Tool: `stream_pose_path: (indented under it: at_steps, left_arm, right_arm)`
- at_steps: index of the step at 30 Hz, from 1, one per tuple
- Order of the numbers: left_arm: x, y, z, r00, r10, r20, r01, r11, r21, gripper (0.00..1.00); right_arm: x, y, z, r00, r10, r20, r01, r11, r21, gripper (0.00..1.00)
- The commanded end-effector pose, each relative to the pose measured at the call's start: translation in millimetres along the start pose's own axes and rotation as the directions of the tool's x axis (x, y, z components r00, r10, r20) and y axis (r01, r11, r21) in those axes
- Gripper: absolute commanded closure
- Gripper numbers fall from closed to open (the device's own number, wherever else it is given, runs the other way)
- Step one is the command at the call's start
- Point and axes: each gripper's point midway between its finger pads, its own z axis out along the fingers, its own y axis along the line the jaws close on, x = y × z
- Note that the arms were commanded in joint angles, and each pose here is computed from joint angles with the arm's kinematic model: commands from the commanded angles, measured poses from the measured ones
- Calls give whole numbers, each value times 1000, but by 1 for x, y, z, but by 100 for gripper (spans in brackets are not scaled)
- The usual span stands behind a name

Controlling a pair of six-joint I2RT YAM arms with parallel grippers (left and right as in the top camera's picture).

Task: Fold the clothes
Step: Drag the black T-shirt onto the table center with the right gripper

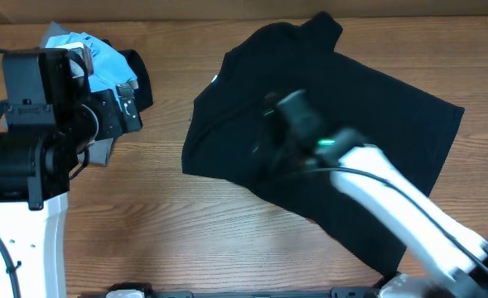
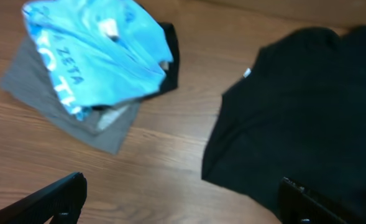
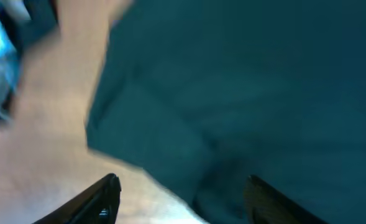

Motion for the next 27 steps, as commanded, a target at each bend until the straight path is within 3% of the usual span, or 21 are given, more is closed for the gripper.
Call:
stream_pose_path:
  at_steps: [1,7,12,16,20,24,27]
  left_arm:
    - [7,-20,18,996,40,-79,-35,997,65,0]
    - [42,-40,84,944,105,-313,-89,994,64,0]
    - [74,-54,142,866,139,-480,-121,990,69,0]
    - [101,-64,184,796,160,-583,-145,987,72,1]
    - [125,-67,217,733,169,-659,-168,984,65,12]
    - [146,-65,246,685,162,-711,-181,982,50,19]
    - [162,-61,260,643,153,-750,-187,981,40,28]
  right_arm:
    - [-53,-16,-82,968,84,234,-75,996,-47,29]
    - [-65,-84,-165,890,224,397,-233,972,-27,20]
    - [-44,-124,-191,838,361,410,-398,917,5,18]
    - [-20,-150,-182,848,410,335,-466,878,108,19]
    - [-7,-167,-162,858,449,249,-499,842,203,18]
    - [-3,-178,-137,861,479,171,-508,816,276,9]
    - [1,-184,-114,861,498,105,-502,800,328,7]
